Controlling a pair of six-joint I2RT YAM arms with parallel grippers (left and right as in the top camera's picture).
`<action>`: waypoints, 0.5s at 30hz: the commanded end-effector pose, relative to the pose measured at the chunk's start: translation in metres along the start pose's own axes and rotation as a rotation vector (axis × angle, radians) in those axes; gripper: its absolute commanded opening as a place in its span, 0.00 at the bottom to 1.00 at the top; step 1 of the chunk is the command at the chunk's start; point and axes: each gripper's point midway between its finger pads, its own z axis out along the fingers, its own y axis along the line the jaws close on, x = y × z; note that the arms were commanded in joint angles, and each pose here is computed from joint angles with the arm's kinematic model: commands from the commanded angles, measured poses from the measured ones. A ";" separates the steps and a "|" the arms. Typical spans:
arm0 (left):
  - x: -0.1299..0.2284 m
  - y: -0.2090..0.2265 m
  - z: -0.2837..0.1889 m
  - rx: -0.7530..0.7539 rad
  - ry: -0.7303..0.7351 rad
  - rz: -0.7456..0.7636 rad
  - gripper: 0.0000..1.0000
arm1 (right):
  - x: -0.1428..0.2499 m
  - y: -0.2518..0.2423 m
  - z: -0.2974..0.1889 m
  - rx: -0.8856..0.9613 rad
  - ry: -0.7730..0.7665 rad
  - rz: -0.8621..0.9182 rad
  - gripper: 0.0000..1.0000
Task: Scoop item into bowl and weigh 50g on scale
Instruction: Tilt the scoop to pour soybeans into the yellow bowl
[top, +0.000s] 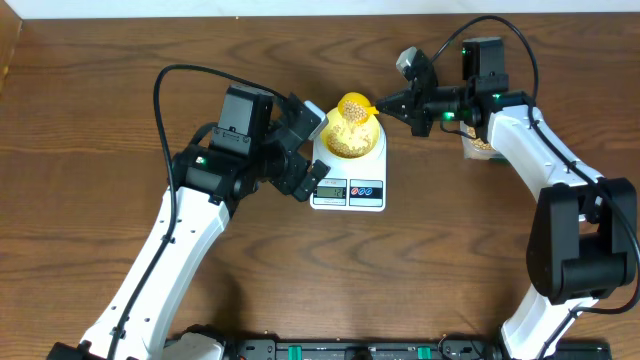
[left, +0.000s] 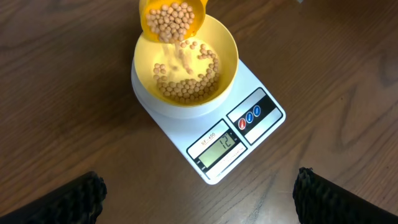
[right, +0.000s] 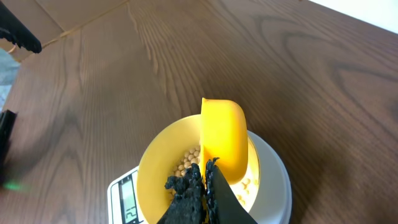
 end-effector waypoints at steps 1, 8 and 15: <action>0.000 -0.002 -0.004 0.009 -0.010 -0.010 0.98 | 0.002 0.006 0.007 -0.026 0.003 -0.056 0.01; 0.000 -0.002 -0.004 0.009 -0.011 -0.010 0.98 | 0.001 0.009 0.011 -0.035 0.005 -0.112 0.01; 0.000 -0.002 -0.004 0.009 -0.011 -0.010 0.98 | 0.001 0.012 0.013 -0.042 0.005 -0.161 0.01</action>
